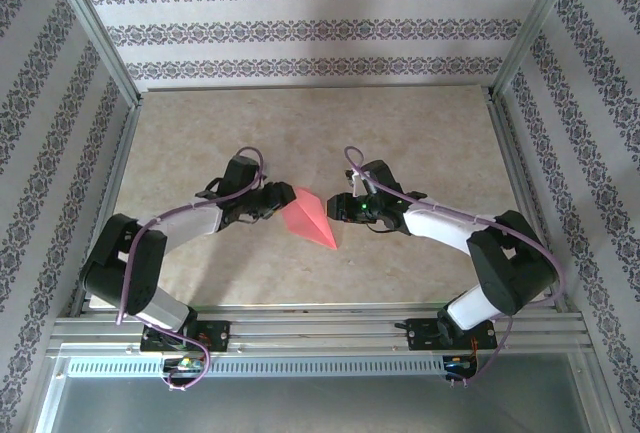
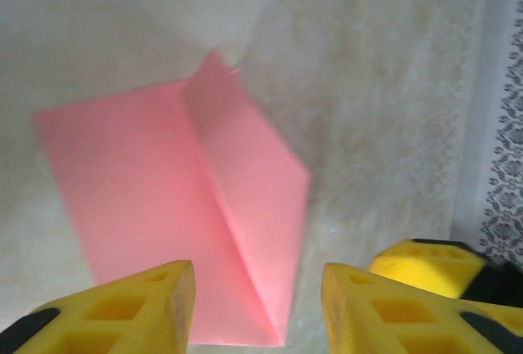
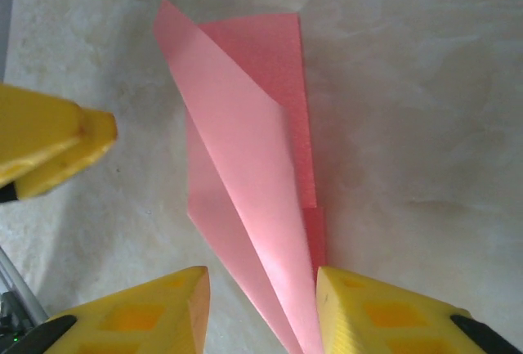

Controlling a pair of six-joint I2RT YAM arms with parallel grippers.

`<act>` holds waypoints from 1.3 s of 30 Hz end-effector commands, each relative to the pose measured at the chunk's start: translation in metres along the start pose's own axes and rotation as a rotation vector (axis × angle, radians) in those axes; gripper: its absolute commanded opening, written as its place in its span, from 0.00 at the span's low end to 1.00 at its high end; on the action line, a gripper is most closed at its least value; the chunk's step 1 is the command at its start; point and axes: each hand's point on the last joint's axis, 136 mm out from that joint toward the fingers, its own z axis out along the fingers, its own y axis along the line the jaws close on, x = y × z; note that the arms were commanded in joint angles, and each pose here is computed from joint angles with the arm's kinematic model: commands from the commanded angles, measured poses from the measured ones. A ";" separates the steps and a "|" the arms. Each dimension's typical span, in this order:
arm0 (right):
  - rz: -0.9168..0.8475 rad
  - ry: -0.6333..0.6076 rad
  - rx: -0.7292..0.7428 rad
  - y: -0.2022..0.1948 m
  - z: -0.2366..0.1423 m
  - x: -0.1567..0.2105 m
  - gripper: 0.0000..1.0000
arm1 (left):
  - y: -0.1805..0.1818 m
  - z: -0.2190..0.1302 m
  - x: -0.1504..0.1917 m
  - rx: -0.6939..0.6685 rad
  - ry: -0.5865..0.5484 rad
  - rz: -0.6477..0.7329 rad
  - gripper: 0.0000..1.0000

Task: Fold a paper plane with a square sheet of paper (pick it up from the middle)
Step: Turn over the paper at the center of the table.

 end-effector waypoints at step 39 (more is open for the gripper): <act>0.023 -0.439 0.234 -0.041 -0.091 -0.074 0.84 | -0.006 0.004 0.002 -0.196 0.168 0.157 0.08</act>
